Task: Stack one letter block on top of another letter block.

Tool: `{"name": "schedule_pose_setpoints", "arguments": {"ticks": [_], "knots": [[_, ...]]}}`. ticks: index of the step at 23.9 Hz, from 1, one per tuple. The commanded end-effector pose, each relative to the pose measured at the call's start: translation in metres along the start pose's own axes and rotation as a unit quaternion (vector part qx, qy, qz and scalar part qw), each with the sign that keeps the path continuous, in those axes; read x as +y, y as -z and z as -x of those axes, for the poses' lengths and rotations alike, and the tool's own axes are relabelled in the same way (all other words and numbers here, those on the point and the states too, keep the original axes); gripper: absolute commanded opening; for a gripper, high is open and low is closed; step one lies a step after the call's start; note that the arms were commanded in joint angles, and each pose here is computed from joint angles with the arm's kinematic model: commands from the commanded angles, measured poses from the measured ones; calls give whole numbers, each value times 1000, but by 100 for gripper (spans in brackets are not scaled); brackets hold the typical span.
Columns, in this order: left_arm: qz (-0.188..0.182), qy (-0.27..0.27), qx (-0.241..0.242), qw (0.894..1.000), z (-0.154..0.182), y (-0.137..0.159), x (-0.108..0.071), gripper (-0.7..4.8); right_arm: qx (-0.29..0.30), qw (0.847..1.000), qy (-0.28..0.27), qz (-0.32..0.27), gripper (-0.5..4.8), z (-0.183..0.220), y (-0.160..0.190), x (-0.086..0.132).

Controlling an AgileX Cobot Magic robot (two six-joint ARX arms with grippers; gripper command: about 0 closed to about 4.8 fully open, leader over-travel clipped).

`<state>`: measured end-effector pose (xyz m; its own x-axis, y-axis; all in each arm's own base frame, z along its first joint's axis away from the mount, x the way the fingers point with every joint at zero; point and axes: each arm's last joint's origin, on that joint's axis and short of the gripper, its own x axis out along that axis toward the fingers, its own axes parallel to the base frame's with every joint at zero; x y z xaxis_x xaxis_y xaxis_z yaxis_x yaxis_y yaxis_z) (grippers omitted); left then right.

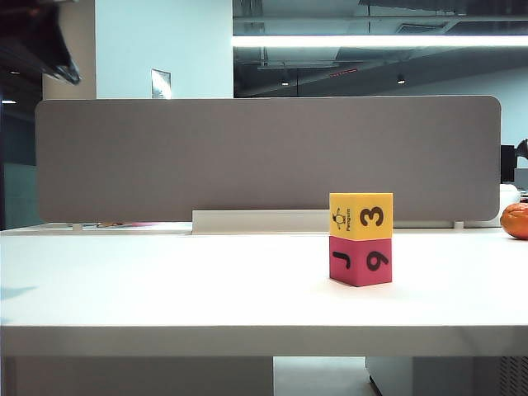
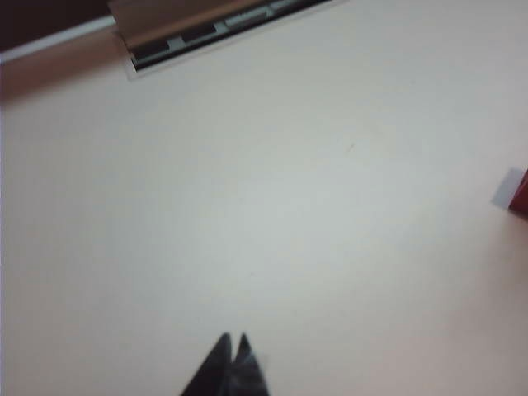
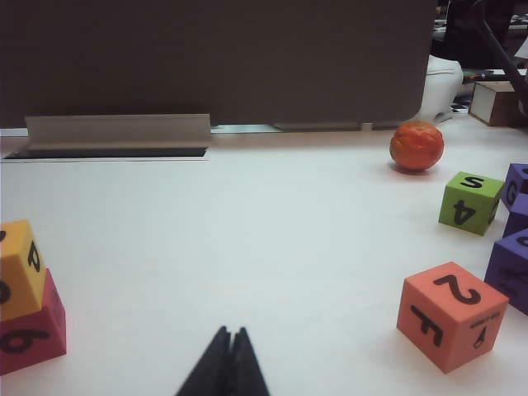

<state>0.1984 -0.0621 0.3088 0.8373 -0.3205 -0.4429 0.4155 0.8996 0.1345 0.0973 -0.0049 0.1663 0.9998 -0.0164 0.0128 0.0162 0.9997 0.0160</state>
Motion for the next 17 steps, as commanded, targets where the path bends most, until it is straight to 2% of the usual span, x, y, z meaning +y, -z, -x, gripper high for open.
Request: {"name": "schedule_pose_setpoints", "arguments": {"ticks": [1,7,13,17], "knots": [[0,-6,-47,999,14,6,-2,-6,14,1000,2,1,-6,0,3,0],[-1,-11,-77,997,38,30,-8,-6,15,1000,3,1,-6,0,4,0],[50,-11,-110,993,52,53,-13,-6,15,1000,3,1,-5,0,4,0],[88,-5,-134,987,47,72,-17,-6,15,1000,3,1,-5,0,4,0]]}}
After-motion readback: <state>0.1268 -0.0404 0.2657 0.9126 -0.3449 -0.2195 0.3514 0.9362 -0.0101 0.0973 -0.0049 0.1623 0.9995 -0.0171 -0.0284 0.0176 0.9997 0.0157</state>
